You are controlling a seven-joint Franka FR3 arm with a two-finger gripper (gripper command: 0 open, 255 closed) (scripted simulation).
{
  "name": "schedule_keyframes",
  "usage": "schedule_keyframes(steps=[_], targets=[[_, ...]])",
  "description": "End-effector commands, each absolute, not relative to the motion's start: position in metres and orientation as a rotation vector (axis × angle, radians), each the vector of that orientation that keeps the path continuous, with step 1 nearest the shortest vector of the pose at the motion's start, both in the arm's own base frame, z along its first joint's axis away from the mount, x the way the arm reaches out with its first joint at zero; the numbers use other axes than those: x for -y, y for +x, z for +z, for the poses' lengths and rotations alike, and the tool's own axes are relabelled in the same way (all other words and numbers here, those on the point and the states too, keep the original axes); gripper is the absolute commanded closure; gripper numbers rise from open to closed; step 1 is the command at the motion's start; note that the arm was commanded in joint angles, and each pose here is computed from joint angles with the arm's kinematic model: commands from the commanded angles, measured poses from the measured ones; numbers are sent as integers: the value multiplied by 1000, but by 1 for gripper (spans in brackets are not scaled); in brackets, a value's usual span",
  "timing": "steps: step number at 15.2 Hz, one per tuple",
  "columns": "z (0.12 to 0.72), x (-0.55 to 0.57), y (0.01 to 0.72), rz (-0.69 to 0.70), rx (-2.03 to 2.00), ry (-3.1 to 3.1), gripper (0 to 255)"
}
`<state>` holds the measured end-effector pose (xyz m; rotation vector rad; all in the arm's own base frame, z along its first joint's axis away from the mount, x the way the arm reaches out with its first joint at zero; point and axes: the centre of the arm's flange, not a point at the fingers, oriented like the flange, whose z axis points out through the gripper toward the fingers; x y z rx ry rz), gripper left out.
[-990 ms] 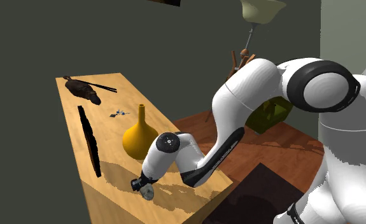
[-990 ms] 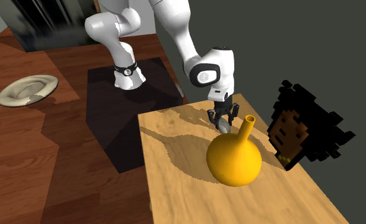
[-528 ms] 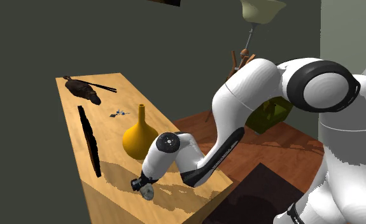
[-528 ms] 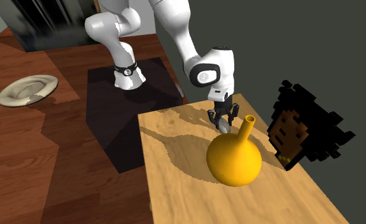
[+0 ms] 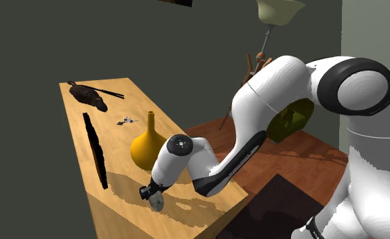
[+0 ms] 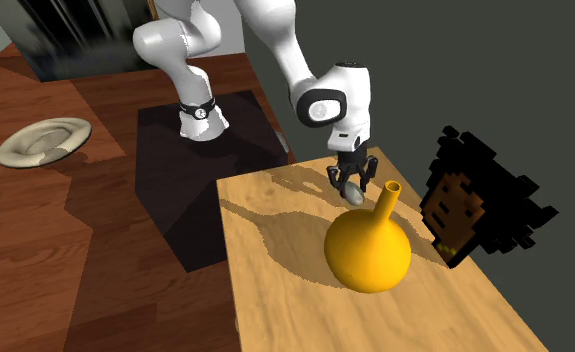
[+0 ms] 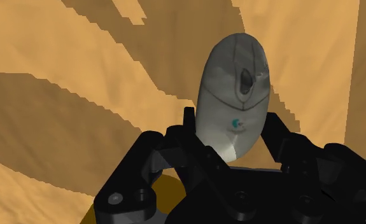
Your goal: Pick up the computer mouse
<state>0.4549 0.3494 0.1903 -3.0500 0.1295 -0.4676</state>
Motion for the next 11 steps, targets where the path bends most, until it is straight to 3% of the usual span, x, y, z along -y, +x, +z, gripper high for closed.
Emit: schedule_keyframes(steps=[1,11], targets=[[200,-350,455,-467,-129,-3050,255],[243,-350,455,-467,-129,-3050,255]])
